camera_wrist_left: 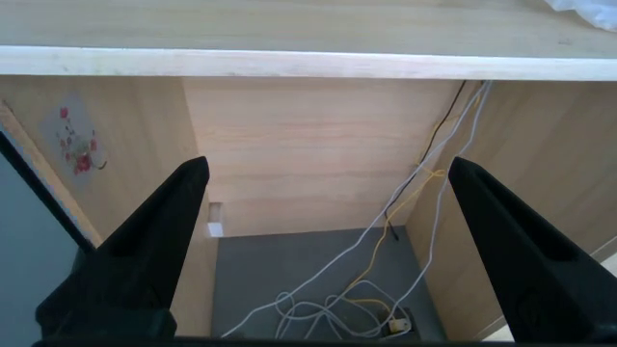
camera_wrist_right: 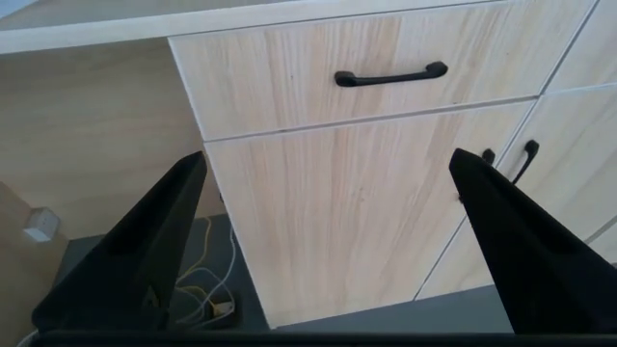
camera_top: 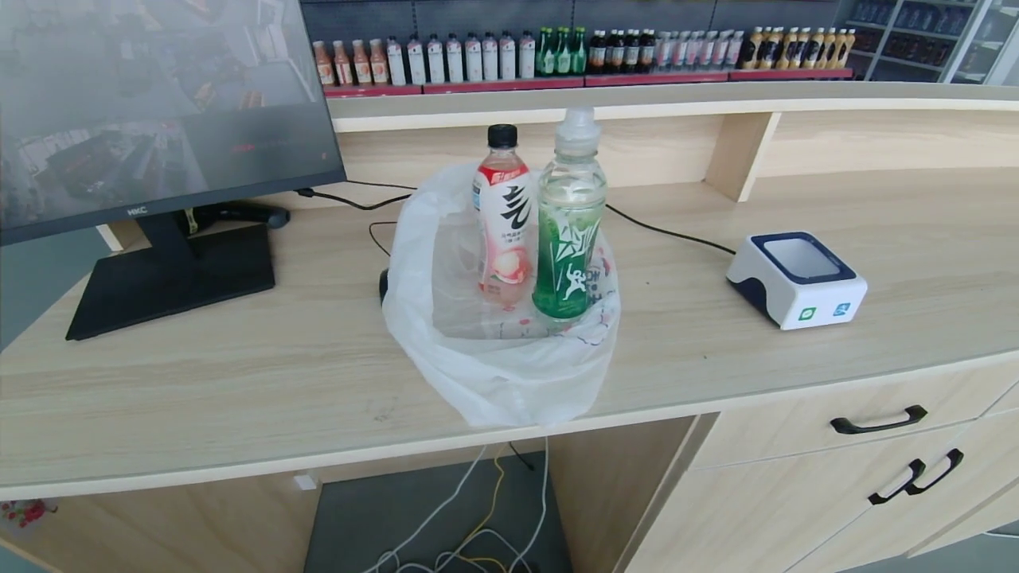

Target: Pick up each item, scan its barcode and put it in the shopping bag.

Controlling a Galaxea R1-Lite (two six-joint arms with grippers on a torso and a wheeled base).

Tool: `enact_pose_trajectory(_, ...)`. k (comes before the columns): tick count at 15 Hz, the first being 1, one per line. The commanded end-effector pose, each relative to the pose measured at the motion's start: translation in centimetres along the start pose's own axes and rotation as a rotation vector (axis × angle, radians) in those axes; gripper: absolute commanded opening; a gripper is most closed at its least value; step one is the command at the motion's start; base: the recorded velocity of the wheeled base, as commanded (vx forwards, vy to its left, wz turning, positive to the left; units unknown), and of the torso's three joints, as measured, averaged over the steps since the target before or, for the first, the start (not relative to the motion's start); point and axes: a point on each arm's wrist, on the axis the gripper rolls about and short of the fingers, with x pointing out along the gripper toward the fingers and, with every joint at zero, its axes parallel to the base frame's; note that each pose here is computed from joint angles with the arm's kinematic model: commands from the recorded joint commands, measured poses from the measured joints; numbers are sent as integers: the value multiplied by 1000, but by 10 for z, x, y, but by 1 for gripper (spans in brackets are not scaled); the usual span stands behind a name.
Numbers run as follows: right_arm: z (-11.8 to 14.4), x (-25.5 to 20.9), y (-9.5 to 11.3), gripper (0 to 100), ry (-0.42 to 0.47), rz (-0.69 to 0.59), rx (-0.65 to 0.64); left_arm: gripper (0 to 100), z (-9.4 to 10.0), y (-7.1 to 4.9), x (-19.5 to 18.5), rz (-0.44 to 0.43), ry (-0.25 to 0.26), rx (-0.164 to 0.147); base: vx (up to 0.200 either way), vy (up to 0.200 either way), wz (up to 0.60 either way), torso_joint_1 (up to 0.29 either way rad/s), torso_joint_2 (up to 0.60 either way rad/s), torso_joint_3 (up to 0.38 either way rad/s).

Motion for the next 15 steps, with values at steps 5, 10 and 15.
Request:
enact_pose_trajectory(5, 0, 0, 0, 100, 1, -1, 0, 100, 0, 0, 0, -1, 0, -5, 0, -200, 0, -1, 1, 3)
enact_pose_trajectory(10, 0, 0, 0, 100, 1, -1, 0, 100, 0, 0, 0, 1, 0, -5, 0, -200, 0, 1, 2, -1)
enact_pose_trajectory(15, 0, 0, 0, 100, 1, -1, -3, 100, 0, 0, 0, 1, 0, -7, 0, -200, 0, 3, 2, 3)
